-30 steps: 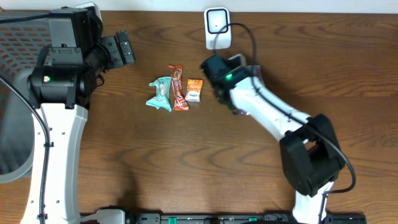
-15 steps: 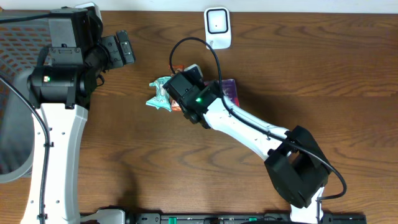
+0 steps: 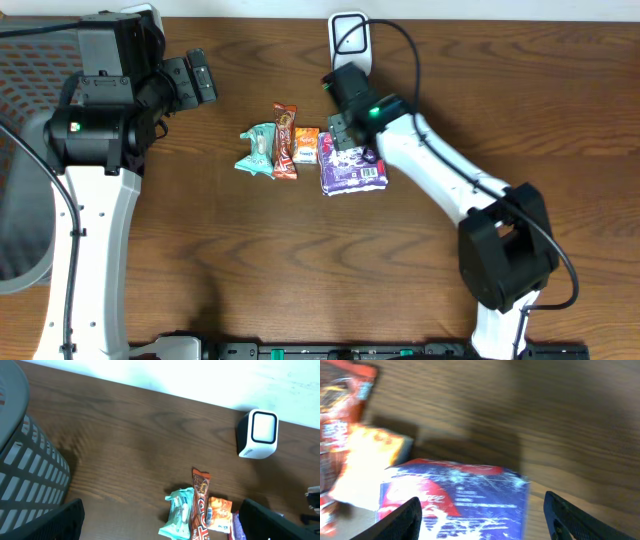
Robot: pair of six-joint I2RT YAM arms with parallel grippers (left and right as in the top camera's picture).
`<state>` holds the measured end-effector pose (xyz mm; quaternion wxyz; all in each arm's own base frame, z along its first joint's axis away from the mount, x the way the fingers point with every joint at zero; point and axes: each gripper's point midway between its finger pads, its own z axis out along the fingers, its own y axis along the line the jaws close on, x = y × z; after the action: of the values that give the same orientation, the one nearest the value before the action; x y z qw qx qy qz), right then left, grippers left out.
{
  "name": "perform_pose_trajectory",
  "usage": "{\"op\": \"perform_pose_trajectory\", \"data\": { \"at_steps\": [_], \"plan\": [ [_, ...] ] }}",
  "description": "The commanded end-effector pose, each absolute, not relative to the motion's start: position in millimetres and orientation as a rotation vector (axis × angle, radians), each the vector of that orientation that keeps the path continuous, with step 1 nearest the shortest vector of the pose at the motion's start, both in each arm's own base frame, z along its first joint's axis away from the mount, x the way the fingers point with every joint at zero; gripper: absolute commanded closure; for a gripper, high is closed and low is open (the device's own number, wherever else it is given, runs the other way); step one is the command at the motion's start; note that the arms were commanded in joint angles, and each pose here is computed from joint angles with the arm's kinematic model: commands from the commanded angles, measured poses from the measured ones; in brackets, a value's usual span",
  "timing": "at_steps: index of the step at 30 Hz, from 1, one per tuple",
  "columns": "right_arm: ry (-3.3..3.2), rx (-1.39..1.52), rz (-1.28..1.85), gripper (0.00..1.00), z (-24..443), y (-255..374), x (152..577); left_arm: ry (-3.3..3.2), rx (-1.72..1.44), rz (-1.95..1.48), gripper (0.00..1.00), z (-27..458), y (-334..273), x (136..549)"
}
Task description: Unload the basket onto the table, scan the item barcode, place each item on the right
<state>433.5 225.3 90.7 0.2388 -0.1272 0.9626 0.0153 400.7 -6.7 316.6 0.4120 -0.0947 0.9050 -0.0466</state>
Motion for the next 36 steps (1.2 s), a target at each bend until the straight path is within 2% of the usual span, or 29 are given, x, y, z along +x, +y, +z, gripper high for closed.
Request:
{"op": "perform_pose_trajectory", "data": {
  "at_steps": [1, 7, 13, 17, 28, 33, 35, 36],
  "plan": [
    [2.650, -0.514, 0.447, 0.27, 100, 269, 416, 2.270, -0.252, -0.104, 0.02, 319, -4, 402],
    [2.615, -0.528, 0.439, 0.28, 104, 278, 419, 2.270, -0.252, -0.104, 0.02, 319, -4, 402],
    [2.505, -0.494, -0.044, 0.25, 108, 263, 429, 2.270, -0.252, -0.104, 0.02, 319, -4, 402],
    [2.447, -0.452, -0.182, 0.25, 110, 274, 419, 2.270, -0.252, -0.104, 0.02, 319, -4, 402],
    [2.497, -0.460, -0.306, 0.30, 57, 288, 401, 2.270, -0.252, -0.104, 0.02, 319, -4, 402],
    [2.470, -0.433, -0.460, 0.35, 45, 272, 403, 2.270, -0.252, -0.104, 0.02, 319, -4, 402],
    [2.474, -0.434, -0.488, 0.42, 41, 268, 403, 2.270, -0.252, -0.104, 0.02, 319, -4, 402],
    [2.478, -0.437, -0.493, 0.50, 39, 268, 402, 2.270, -0.252, -0.104, 0.02, 319, -4, 402]
  ]
}}
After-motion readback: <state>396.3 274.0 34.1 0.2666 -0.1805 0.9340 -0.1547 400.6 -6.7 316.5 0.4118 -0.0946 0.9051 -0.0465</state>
